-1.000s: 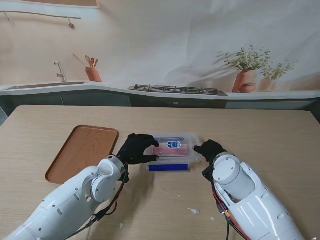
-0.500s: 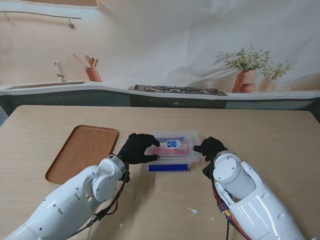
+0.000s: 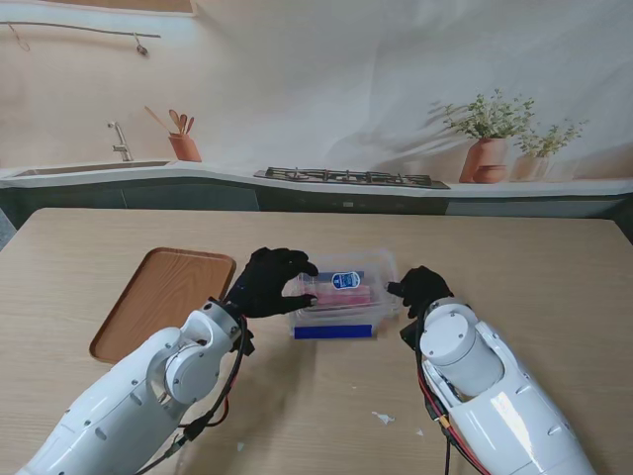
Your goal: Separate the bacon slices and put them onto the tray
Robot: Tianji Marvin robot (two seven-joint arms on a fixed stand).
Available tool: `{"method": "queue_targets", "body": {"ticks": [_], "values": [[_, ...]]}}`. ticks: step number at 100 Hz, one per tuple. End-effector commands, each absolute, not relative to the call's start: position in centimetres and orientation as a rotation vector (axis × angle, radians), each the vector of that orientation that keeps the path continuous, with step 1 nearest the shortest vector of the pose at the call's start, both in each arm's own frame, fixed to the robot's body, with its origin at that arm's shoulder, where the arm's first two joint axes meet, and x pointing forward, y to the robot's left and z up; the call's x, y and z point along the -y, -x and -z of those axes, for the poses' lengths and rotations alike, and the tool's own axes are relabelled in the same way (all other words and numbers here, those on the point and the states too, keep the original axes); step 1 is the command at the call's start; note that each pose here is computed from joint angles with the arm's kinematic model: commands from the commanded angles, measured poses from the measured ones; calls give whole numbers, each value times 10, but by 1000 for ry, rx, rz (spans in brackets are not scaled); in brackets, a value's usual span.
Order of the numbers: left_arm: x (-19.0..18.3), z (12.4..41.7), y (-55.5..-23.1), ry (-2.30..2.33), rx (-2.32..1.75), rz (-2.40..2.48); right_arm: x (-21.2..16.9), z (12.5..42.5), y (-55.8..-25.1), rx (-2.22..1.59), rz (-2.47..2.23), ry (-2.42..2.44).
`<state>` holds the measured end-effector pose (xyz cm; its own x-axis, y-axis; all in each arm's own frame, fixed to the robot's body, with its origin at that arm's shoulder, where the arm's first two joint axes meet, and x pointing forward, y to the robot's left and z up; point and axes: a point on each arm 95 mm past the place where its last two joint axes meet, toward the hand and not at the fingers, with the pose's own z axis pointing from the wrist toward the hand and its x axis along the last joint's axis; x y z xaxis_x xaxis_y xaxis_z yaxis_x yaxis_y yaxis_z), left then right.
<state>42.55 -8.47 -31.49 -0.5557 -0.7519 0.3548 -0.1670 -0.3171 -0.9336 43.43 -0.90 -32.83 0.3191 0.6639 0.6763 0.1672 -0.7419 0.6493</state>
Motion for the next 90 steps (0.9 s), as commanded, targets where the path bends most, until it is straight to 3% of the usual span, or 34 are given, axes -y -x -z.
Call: {"method": "queue_targets", "body": {"ticks": [1,27,60,90], "values": [[86,308,-423,1163,-1502,1948,2,329,-431,-721,-1424,-2151],[69,303,-421,1155,-1429,1953,5,320,-427,-606,-1479,-2169],[46,317,-419,1244,-1318,1893,26,299,-416,-416,-1584,-2170],[43,322,-422,1267,-1316,1869,57,305,-403,-311,-1530,-2101]]}}
